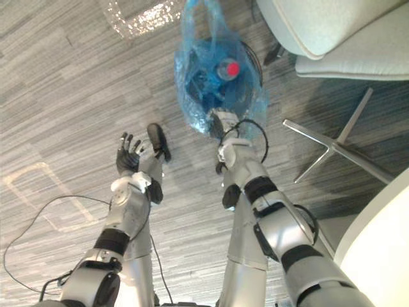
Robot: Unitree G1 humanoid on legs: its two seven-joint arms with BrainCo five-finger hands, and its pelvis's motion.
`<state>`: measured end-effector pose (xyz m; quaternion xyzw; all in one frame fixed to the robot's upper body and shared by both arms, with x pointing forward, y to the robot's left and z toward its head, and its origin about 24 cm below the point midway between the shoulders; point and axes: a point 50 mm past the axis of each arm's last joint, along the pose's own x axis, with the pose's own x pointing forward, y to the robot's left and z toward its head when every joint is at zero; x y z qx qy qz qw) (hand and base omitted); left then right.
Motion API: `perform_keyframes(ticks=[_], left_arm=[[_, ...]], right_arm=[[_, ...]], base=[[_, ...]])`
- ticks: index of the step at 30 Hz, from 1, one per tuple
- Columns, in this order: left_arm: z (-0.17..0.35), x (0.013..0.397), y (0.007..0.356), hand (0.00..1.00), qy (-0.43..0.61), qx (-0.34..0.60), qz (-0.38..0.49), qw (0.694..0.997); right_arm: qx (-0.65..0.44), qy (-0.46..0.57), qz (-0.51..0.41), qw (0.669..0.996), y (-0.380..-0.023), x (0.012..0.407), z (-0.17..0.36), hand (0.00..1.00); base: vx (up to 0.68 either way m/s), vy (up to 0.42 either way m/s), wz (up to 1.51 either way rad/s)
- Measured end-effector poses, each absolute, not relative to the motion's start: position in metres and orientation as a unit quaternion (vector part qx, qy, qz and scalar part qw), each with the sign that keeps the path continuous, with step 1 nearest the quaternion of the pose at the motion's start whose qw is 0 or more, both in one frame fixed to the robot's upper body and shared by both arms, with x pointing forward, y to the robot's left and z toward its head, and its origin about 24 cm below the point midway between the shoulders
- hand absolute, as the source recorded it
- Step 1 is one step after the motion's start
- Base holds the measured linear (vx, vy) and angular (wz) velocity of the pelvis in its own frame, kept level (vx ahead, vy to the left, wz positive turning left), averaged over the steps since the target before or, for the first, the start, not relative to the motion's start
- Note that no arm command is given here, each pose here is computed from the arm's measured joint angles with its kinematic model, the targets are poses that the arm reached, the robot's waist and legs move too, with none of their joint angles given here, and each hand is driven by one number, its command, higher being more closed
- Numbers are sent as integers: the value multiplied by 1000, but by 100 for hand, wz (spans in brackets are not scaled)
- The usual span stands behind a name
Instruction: Gather rubbish on tea table into small bin, then transfer packed bag to large trash can.
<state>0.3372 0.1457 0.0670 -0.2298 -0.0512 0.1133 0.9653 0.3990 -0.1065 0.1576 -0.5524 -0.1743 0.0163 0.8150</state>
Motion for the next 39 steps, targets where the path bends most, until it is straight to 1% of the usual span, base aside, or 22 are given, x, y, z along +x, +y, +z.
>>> perform_keyframes(ticks=[6,11,15,20,24,28,29,34,39], left_arm=[[65,336,142,0,-47,-221,106,968],[57,328,139,0,-40,-205,91,974],[43,320,131,0,-12,-186,73,980],[19,307,127,0,34,-158,57,985],[-7,288,121,0,77,-113,32,990],[-27,270,119,0,114,-85,17,990],[-35,261,117,0,131,-72,8,989],[-59,235,119,0,175,-22,-22,984],[-69,220,133,0,195,30,-36,980]], right_arm=[[-522,-200,21,829,-100,390,159,100],[-496,-223,28,839,-96,378,154,100],[-477,-205,39,854,-99,365,132,100],[-422,-180,68,886,-97,339,103,100],[-354,-156,106,916,-87,313,79,100],[-305,-137,131,933,-80,290,65,100],[-284,-134,142,939,-79,279,60,100],[-273,-105,193,937,-69,257,40,100],[-276,-93,224,930,-68,252,34,100]], base=[[-53,-41,-6],[-32,-47,-8],[-1,-33,1],[22,-20,-2],[61,-21,-2],[104,-13,-3],[95,-4,-2],[118,0,-4],[131,25,-8]])
